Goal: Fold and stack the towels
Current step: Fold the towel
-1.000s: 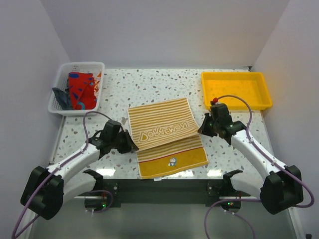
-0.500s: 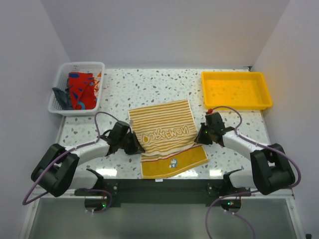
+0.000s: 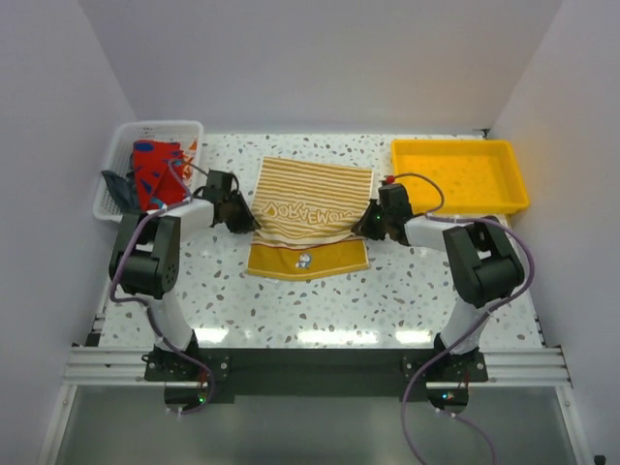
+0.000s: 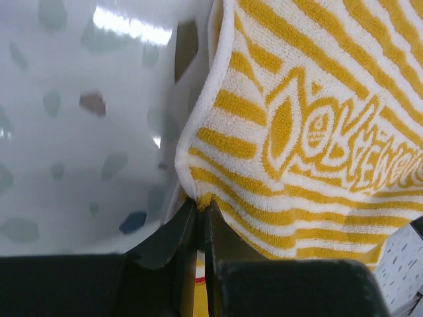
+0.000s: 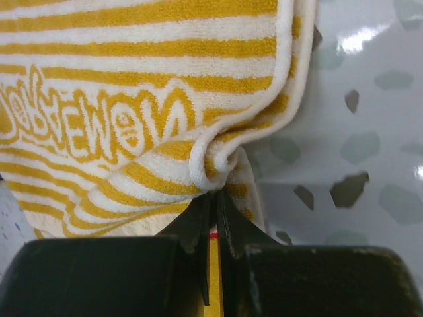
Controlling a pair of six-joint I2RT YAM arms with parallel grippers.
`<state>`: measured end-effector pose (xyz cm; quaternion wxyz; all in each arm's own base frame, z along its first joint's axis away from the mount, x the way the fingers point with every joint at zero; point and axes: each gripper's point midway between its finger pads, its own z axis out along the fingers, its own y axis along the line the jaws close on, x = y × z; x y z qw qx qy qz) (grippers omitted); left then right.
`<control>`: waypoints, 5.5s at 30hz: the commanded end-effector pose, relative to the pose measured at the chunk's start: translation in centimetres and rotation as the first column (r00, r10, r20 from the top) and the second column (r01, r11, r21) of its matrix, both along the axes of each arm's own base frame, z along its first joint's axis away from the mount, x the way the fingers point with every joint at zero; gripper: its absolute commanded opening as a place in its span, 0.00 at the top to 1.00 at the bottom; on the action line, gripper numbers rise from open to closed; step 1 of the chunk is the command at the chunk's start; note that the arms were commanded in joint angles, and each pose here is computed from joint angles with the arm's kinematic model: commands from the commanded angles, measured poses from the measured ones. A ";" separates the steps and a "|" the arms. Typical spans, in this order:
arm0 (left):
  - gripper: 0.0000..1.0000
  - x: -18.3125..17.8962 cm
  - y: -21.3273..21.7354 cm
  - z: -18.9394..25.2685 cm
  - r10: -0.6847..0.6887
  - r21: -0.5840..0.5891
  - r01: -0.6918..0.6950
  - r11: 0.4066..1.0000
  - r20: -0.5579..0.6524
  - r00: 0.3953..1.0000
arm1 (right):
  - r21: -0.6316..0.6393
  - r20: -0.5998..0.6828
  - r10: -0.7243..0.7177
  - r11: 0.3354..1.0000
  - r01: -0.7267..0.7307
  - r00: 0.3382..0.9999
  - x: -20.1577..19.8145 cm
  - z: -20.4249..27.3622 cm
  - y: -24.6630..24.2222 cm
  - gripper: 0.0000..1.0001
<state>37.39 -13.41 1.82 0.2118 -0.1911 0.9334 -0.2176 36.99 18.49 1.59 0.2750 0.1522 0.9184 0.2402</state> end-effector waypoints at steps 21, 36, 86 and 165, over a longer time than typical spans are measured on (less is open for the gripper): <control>1.00 -3.7 0.5 1.5 -0.063 0.008 0.063 0.998 0.001 0.998 | -0.217 -0.103 -0.116 0.972 0.091 0.988 -4.9 0.2 -5.4 1.00; 1.00 -4.4 0.9 9.7 -0.103 0.071 0.095 0.993 0.128 0.986 | -0.222 0.009 -0.048 0.974 0.049 0.999 -5.2 9.4 -5.7 1.00; 1.00 -18.0 0.0 6.8 -0.193 0.071 0.197 0.978 -0.054 0.980 | -0.178 -0.090 0.037 0.983 -0.053 0.995 -16.6 9.3 -7.4 1.00; 0.58 5.2 -1.0 10.3 -0.201 0.303 0.117 0.946 0.263 0.944 | -0.320 0.225 0.172 0.943 -0.094 0.959 5.4 11.5 1.3 0.75</control>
